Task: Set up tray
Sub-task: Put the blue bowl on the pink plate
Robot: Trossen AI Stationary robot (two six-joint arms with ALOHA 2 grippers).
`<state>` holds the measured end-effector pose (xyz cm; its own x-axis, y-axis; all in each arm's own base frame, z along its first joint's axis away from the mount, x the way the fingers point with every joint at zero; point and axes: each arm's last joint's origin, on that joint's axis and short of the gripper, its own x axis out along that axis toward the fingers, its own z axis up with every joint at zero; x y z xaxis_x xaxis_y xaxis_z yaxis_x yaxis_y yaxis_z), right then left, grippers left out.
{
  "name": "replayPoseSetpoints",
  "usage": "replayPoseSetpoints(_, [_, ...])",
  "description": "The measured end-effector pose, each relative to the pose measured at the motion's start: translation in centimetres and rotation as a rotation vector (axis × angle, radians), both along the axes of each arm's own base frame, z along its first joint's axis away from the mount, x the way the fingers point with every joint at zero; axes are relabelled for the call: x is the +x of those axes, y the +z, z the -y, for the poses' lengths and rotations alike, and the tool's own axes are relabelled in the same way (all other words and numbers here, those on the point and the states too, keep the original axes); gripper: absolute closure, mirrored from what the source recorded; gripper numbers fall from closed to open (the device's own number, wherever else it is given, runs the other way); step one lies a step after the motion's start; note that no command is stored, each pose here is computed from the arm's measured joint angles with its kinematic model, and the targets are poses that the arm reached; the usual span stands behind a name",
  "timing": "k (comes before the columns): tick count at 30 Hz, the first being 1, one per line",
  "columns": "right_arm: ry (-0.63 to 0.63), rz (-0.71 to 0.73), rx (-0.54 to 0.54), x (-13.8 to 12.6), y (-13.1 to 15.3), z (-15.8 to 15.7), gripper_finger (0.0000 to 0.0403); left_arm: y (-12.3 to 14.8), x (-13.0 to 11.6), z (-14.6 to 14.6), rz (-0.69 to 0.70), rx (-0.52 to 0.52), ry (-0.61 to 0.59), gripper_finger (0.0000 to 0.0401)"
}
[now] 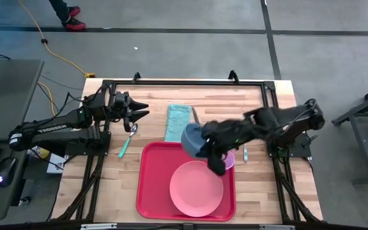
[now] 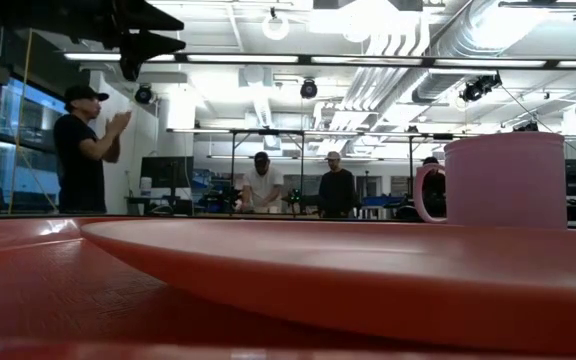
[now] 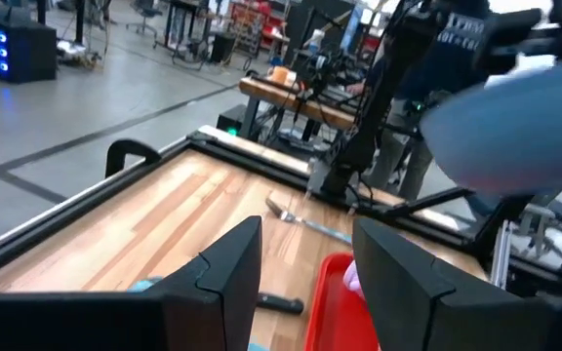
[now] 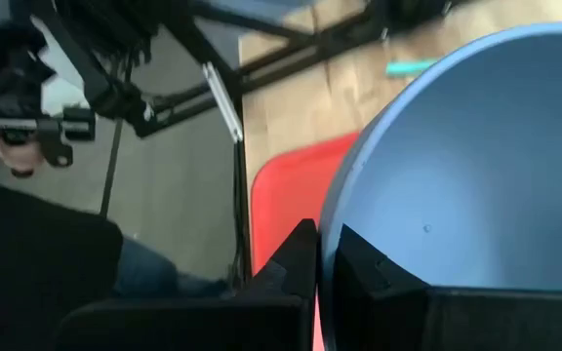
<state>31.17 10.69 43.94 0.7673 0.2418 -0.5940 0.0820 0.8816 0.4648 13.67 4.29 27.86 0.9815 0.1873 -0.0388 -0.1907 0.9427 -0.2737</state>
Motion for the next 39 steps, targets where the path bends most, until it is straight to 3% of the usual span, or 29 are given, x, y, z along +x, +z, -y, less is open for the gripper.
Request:
replayPoseSetpoints(13, [0.062,-0.15,-0.029,2.6,-4.9,-5.5,0.0403,-0.6,0.0,0.0,-0.06,0.013,-0.004,0.0206])
replayPoseSetpoints(30, [0.211,-0.417,-0.067,4.5,-11.7,-9.7,0.0403,-0.6,0.0,-0.1,-0.061,0.014,0.022,0.0206])
replayPoseSetpoints(39, [0.2,-0.534,-0.169,4.4,-14.3,-10.5,0.0403,-0.6,-0.1,-0.1,-0.061,0.014,0.029,0.0206])
